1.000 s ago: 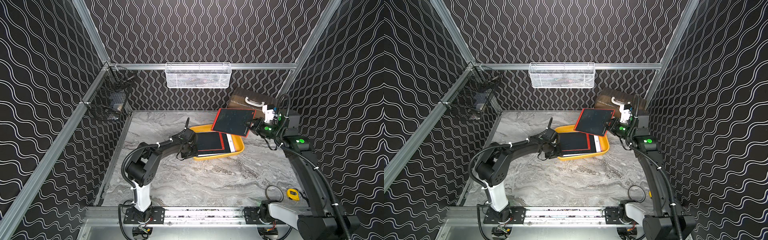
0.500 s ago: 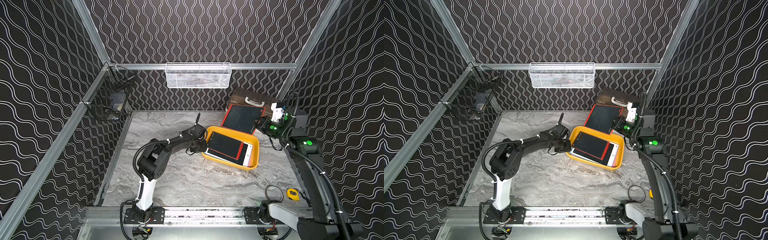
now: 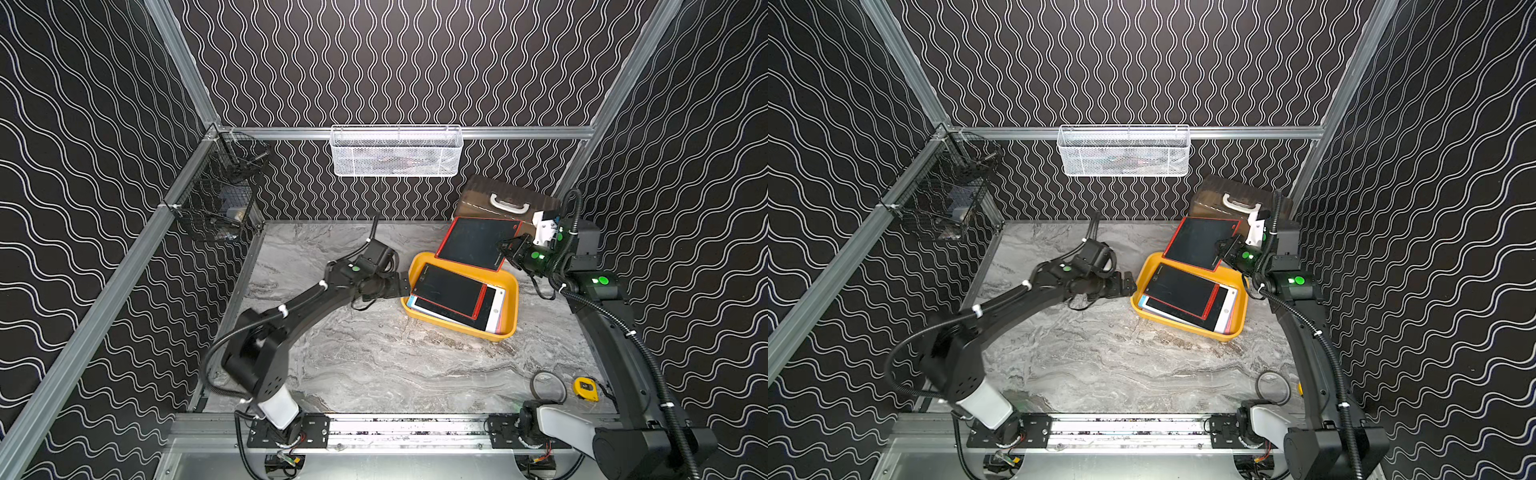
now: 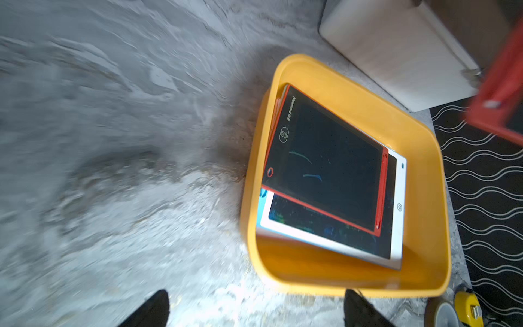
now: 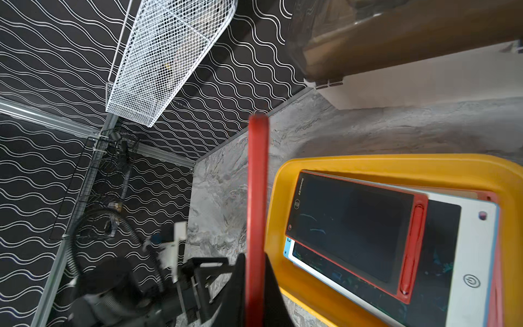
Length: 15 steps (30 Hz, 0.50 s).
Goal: Take out the writing tablet from the storage box
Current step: Move the storage box to the center of the board, then place the writing tablet at the corner of the board.
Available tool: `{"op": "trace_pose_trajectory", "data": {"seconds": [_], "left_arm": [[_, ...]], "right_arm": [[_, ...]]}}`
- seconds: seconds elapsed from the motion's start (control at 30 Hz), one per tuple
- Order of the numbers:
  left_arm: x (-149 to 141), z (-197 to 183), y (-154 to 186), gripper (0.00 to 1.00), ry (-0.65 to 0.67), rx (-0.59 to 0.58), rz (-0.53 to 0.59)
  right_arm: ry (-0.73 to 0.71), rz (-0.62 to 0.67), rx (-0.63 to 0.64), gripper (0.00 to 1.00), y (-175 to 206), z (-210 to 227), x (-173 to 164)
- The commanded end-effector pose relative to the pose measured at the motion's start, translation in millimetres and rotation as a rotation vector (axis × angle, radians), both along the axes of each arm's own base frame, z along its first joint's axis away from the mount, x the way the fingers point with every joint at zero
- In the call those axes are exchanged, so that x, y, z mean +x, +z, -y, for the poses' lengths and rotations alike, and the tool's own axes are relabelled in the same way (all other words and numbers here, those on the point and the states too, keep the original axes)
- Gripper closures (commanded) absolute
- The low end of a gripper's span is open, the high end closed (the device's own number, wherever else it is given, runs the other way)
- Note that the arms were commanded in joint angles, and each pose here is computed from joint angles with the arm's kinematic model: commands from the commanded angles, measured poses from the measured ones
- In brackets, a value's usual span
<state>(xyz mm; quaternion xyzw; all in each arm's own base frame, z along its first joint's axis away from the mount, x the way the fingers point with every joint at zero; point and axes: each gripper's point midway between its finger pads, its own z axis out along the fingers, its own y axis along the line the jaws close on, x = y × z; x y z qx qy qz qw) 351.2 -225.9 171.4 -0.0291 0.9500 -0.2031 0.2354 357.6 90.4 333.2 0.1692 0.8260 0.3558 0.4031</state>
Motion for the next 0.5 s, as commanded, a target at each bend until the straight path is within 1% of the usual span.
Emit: {"op": "trace_pose_trajectory", "data": {"seconds": [0.0,0.07,0.2,0.3,0.47], "left_arm": [[-33,-52,16,0.01,0.024,0.169,-0.007],[-53,-73,39,0.01,0.019,0.198,0.014],[-85,-103,80,0.01,0.038,0.226,0.081],[-102,-118,107,0.01,0.085,0.190,0.153],[-125,-130,144,0.01,0.146,0.087,0.243]], "right_arm": [[0.030,0.064,0.087,1.00,18,-11,9],[0.041,0.056,0.108,1.00,17,-18,10],[0.060,0.054,0.095,1.00,10,-44,10],[0.105,0.033,0.091,1.00,-1,-86,5],[0.229,0.013,0.153,1.00,-21,-172,-18]]}}
